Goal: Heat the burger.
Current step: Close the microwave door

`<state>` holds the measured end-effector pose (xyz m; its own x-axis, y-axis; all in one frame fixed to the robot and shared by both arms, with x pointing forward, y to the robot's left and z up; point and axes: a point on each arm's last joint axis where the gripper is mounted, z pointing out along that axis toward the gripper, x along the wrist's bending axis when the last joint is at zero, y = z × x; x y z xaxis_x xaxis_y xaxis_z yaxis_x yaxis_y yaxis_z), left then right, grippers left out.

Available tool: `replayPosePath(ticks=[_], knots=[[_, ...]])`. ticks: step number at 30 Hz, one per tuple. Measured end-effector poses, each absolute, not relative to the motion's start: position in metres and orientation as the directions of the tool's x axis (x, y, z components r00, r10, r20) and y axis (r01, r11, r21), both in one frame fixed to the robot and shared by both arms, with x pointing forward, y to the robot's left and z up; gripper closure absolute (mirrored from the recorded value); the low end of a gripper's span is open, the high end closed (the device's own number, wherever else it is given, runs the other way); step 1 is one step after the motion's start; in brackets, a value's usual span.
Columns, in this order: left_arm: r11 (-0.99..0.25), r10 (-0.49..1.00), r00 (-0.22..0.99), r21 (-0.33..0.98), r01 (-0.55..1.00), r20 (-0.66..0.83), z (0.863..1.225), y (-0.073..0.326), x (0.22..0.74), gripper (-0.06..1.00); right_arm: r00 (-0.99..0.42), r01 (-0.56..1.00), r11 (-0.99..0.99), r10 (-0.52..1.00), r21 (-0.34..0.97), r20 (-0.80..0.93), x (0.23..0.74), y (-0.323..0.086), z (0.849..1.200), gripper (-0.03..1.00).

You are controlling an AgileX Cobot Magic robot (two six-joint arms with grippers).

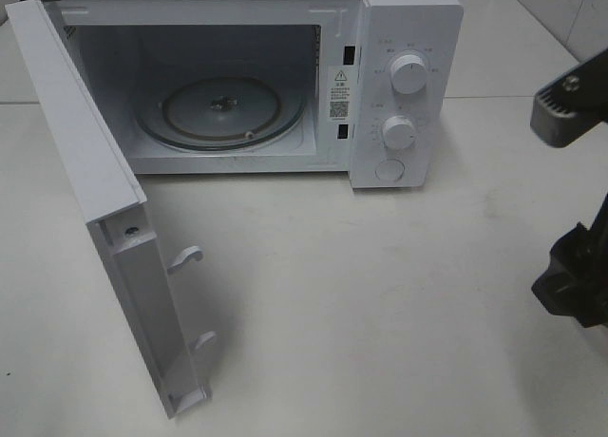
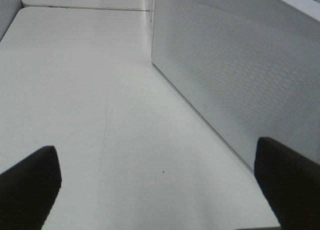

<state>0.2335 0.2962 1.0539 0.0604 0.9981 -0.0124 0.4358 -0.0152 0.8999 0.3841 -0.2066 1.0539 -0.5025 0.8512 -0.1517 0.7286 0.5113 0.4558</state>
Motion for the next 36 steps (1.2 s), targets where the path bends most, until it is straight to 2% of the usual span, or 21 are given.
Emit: replayPosePath(ticks=[5, 11, 17, 19, 27, 36], knots=[[-0.015, 0.998, 0.06, 0.9, 0.436, -0.012, 1.054, 0.296, 0.234, -0.03, -0.508, 0.69, 0.478, 0.855, 0.544, -0.107, 0.359, -0.222, 1.08, 0.19], [-0.015, 0.998, 0.06, 0.9, 0.436, -0.012, 1.054, 0.296, 0.234, -0.03, -0.499, 0.675, 0.458, 0.861, 0.579, -0.098, 0.345, -0.233, 1.089, 0.2], [-0.015, 0.998, 0.06, 0.9, 0.436, -0.012, 1.054, 0.296, 0.234, -0.03, -0.479, 0.615, 0.391, 0.875, 0.685, -0.07, 0.319, -0.254, 1.105, 0.2], [-0.015, 0.998, 0.06, 0.9, 0.436, -0.012, 1.054, 0.296, 0.234, -0.03, -0.416, 0.59, 0.317, 0.908, 0.743, -0.057, 0.307, -0.27, 1.112, 0.2], [-0.015, 0.998, 0.06, 0.9, 0.436, -0.012, 1.054, 0.296, 0.234, -0.03, -0.276, 0.547, 0.189, 0.96, 0.816, -0.037, 0.285, -0.292, 1.118, 0.2], [-0.015, 0.998, 0.06, 0.9, 0.436, -0.012, 1.054, 0.296, 0.234, -0.03, -0.093, 0.506, 0.063, 0.996, 0.86, -0.018, 0.257, -0.308, 1.089, 0.2]])
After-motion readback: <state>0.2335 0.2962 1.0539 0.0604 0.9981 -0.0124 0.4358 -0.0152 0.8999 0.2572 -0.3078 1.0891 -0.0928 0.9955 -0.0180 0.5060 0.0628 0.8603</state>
